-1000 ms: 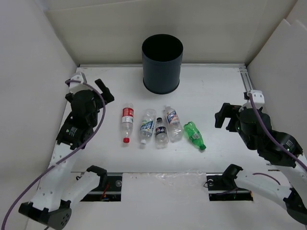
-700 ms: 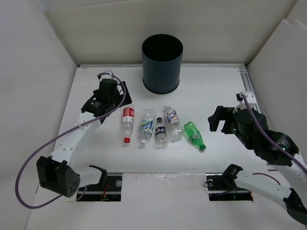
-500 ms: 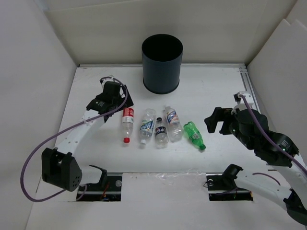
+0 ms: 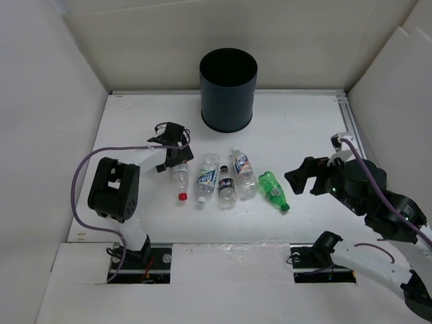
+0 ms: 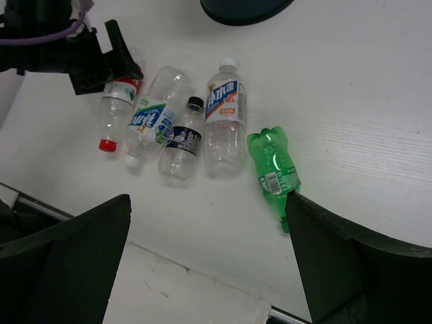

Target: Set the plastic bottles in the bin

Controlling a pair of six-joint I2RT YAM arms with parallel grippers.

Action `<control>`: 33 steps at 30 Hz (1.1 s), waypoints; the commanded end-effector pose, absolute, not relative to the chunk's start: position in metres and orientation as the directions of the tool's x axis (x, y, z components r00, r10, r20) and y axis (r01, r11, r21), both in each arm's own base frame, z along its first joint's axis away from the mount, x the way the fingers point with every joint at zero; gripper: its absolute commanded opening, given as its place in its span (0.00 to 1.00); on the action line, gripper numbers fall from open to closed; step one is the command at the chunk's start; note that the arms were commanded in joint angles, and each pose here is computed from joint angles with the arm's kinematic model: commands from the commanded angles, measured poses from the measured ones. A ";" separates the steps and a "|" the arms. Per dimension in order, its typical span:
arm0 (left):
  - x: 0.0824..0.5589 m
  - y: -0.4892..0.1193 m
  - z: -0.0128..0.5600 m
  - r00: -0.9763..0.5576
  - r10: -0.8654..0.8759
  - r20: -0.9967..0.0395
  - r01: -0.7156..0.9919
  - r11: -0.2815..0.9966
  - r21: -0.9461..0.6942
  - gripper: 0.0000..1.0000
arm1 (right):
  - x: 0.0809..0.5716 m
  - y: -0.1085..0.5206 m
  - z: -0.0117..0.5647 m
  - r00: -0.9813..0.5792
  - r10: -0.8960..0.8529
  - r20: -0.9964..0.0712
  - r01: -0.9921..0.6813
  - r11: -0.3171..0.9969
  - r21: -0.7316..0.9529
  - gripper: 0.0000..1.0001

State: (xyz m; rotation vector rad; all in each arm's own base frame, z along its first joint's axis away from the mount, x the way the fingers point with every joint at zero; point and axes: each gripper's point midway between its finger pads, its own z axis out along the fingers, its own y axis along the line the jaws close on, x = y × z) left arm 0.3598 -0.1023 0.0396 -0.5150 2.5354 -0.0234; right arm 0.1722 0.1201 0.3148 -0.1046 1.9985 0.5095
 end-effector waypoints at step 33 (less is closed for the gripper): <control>0.311 -0.206 0.404 -0.505 -0.331 -0.797 0.482 0.658 -0.578 0.00 | 0.216 0.399 0.409 -0.367 0.126 -0.922 -0.928 0.027 0.372 1.00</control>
